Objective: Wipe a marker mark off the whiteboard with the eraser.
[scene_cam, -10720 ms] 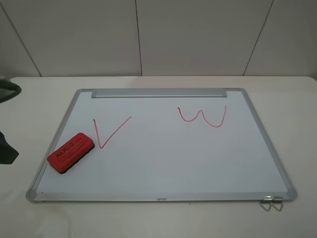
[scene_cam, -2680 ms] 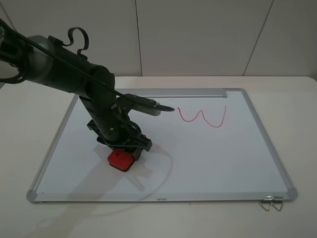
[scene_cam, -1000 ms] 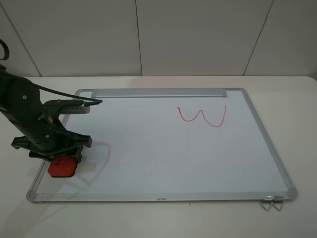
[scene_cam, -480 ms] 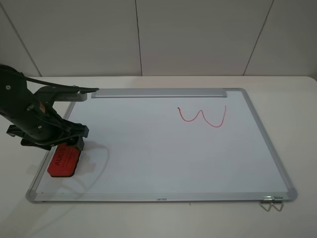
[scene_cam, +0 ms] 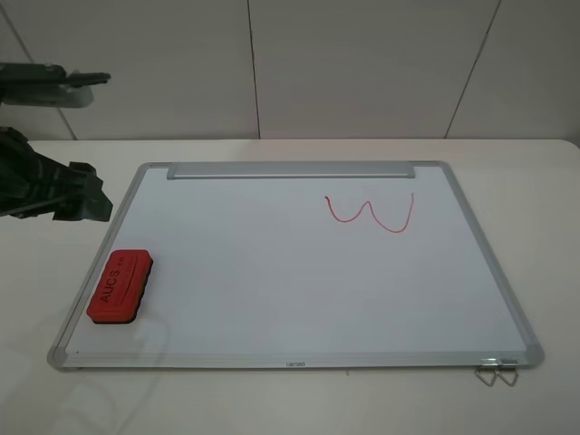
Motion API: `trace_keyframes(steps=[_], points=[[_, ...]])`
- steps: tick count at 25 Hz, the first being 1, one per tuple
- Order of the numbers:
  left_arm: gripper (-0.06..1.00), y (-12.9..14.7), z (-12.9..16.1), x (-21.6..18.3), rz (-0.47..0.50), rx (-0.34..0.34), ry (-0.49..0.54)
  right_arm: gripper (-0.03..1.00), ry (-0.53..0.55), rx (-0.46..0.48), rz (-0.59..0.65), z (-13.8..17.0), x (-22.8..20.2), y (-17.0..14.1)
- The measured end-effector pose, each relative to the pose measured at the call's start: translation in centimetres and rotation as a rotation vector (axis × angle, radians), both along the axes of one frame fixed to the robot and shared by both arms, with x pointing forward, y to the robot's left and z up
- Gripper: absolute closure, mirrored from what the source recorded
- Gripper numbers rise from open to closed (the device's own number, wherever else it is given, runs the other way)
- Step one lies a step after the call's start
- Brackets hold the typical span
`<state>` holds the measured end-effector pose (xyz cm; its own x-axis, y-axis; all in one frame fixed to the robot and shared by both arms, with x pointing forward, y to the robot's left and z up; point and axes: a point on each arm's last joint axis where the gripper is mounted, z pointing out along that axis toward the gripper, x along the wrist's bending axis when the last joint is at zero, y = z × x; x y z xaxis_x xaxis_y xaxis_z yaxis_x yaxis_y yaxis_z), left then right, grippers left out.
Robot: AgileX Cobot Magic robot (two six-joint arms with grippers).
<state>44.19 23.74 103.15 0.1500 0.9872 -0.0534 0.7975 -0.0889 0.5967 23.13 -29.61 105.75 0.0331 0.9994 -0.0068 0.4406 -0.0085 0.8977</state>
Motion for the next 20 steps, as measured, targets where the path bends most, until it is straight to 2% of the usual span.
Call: trace_keyframes(steps=[4, 8, 15, 20], points=[[0.17, 1.5, 3.0, -4.2, 0.006, -0.035, -0.124, 0.26, 0.000, 0.000, 0.000, 0.0, 0.0, 0.0], [0.17, 3.1, 4.3, -8.5, 0.025, -0.056, -0.181, 0.26, 0.000, 0.000, 0.000, 0.0, 0.0, 0.0], [0.17, 5.4, 5.4, -14.5, 0.042, -0.085, -0.276, 0.26, 0.000, 0.000, 0.000, 0.0, 0.0, 0.0], [0.17, 6.2, 5.3, -16.6, 0.051, -0.093, -0.297, 0.26, 0.000, 0.000, 0.000, 0.0, 0.0, 0.0]])
